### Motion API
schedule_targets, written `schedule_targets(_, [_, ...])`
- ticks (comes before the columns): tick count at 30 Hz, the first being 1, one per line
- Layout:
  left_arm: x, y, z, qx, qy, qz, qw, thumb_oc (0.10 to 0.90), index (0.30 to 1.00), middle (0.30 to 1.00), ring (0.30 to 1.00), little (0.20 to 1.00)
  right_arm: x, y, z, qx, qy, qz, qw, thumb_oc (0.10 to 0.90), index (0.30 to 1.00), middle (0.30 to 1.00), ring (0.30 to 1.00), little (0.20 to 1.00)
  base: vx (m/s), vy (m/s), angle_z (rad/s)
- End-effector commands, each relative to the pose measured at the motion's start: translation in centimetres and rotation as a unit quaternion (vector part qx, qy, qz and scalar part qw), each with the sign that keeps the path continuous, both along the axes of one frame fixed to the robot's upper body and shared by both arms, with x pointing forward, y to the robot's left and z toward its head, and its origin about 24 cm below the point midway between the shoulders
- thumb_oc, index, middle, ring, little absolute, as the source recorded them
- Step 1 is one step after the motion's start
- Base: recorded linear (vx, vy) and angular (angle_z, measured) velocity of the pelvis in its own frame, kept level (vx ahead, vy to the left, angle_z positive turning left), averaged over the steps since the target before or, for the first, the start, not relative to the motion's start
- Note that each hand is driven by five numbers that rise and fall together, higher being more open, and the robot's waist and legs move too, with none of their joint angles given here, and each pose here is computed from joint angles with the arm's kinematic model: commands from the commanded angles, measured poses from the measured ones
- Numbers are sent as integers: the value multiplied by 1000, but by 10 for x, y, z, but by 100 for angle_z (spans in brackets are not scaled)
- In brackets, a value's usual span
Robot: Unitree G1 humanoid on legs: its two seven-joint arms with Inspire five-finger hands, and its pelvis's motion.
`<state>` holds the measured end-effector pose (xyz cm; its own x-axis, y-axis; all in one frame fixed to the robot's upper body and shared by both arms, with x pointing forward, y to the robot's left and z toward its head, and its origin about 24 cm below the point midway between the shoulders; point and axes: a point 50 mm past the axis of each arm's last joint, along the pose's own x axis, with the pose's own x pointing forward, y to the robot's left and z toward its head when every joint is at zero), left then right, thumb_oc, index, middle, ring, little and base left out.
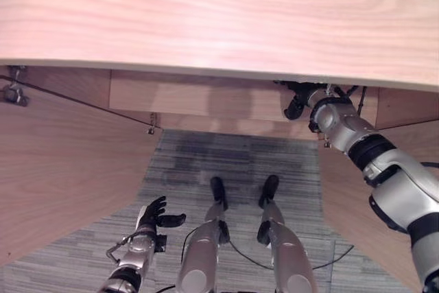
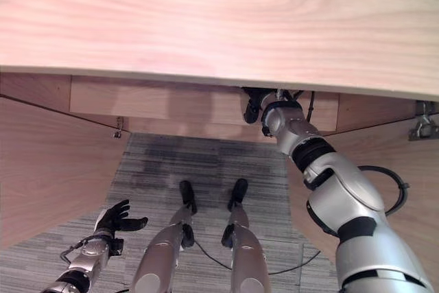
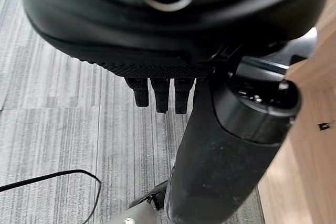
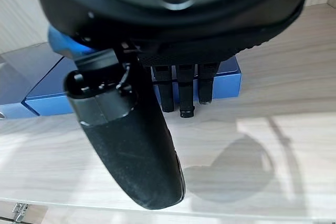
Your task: Put the empty folder in the office cabinet
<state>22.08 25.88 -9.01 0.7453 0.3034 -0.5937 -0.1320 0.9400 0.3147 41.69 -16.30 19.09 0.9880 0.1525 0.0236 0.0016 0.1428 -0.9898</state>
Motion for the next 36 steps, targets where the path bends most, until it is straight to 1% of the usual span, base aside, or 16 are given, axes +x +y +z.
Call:
schedule_targets(1, [-9, 5, -5, 31, 15, 9, 999, 800, 900, 900, 900, 900, 6, 12, 51, 66, -95, 6, 993, 800, 900, 900, 900, 900, 0, 0, 0])
schedule_targets(5, [10, -8, 4, 31, -17, -3, 999, 800, 900, 900, 900, 900, 9, 10, 48, 163, -103, -22, 981, 800, 900, 900, 900, 900, -6, 0, 5])
schedule_targets(8, [11, -9, 5, 34, -17, -5, 999, 800, 900, 900, 900, 900, 8, 14, 32, 169, -76, -17, 983, 800, 900, 900, 900, 900, 18, 10, 10])
schedule_targets(9, [9, -10, 3, 37, -9, -5, 999, 800, 900, 900, 900, 900, 6, 12, 9, 175, -40, -22, 983, 800, 900, 900, 900, 900, 32, 17, 8])
schedule_targets(10, [9, -10, 3, 37, -8, -5, 999, 800, 900, 900, 900, 900, 6, 12, 9, 175, -39, -22, 983, 800, 900, 900, 900, 900, 68, 39, 13])
schedule_targets(12, [3, -15, -5, 37, 13, -16, 999, 800, 900, 900, 900, 900, -4, 8, -44, 205, 34, -38, 977, 800, 900, 900, 900, 900, 59, 43, 15])
schedule_targets(13, [3, -15, -5, 37, 14, -16, 999, 800, 900, 900, 900, 900, -4, 8, -45, 205, 35, -39, 977, 800, 900, 900, 900, 900, 34, 57, 8])
schedule_targets(15, [-7, -17, -14, 38, 45, -25, 998, 800, 900, 900, 900, 900, -24, 13, -104, 168, 127, -34, 977, 800, 900, 900, 900, 900, -8, 85, -3])
schedule_targets(17, [-8, -18, -15, 38, 50, -29, 998, 800, 900, 900, 900, 900, -32, 9, -124, 166, 160, -44, 972, 800, 900, 900, 900, 900, 21, 93, -10])
schedule_targets(19, [-17, -22, -22, 34, 71, -38, 996, 800, 900, 900, 900, 900, -62, 3, -179, 165, 244, -65, 953, 800, 900, 900, 900, 900, 53, 131, -22])
schedule_targets(25, [-33, -10, -31, 42, 119, -23, 992, 800, 900, 900, 900, 900, -102, -3, -229, 159, 331, -74, 927, 800, 900, 900, 900, 900, 48, 114, -30])
schedule_targets(30, [-43, -2, -35, 63, 154, -24, 986, 800, 900, 900, 900, 900, -121, -7, -249, 157, 370, -89, 911, 800, 900, 900, 900, 900, -6, 44, -61])
schedule_targets(31, [-49, 2, -37, 76, 175, -23, 981, 800, 900, 900, 900, 900, -134, -10, -262, 184, 393, -117, 893, 800, 900, 900, 900, 900, -22, 11, -34])
schedule_targets(32, [-49, 2, -38, 76, 175, -24, 981, 800, 900, 900, 900, 900, -134, -10, -263, 185, 394, -117, 893, 800, 900, 900, 900, 900, -43, 13, -44])
schedule_targets(34, [-64, 7, -43, 104, 218, -42, 970, 800, 900, 900, 900, 900, -164, -12, -288, 271, 431, -181, 842, 800, 900, 900, 900, 900, -97, -20, -61])
schedule_targets(36, [-71, 6, -47, 108, 231, -51, 966, 800, 900, 900, 900, 900, -177, -11, -298, 318, 437, -208, 815, 800, 900, 900, 900, 900, -102, -75, -68])
